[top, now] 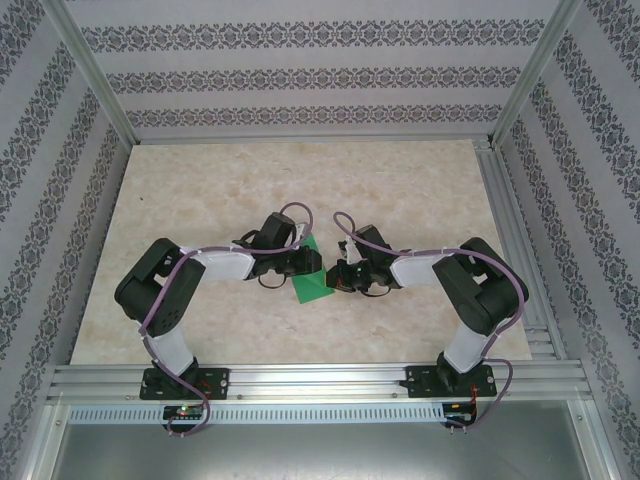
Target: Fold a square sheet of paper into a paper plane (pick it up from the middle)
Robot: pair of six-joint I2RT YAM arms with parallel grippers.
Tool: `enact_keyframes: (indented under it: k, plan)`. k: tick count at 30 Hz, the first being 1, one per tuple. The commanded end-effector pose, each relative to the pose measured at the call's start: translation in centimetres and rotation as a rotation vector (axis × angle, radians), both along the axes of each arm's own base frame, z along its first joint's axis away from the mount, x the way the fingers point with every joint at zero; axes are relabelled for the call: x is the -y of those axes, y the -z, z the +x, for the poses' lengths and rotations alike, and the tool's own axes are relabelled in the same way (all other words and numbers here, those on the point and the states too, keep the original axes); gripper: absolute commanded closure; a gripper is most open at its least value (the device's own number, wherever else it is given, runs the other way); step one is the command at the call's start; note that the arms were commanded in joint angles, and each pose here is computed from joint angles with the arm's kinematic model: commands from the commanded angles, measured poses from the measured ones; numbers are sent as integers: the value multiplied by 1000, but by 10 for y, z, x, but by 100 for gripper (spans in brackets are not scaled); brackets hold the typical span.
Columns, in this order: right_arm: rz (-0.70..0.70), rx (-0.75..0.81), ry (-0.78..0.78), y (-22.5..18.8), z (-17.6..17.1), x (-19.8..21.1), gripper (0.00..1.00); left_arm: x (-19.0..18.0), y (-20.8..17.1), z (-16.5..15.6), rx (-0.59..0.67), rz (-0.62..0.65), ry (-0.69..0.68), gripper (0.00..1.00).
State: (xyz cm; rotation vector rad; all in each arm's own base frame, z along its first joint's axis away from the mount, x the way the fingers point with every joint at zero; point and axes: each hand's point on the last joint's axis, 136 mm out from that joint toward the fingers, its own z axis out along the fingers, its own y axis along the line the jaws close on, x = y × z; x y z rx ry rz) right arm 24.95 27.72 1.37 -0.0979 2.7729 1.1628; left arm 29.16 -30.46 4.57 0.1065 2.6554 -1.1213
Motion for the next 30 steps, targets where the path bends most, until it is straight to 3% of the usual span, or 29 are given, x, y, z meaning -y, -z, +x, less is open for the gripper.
enact_keyframes:
  k: [1, 17, 30]
  plan:
    - [-33, -21, 35, 13, 1, 10, 92, -1, -4, -5, 14, -4, -8, 77]
    - [-34, -33, 47, 14, 3, 11, 92, -14, 25, -8, -39, 95, -35, 83]
    - [-50, -49, 57, 19, 3, 13, 92, -11, 29, -7, -50, 97, -23, 84]
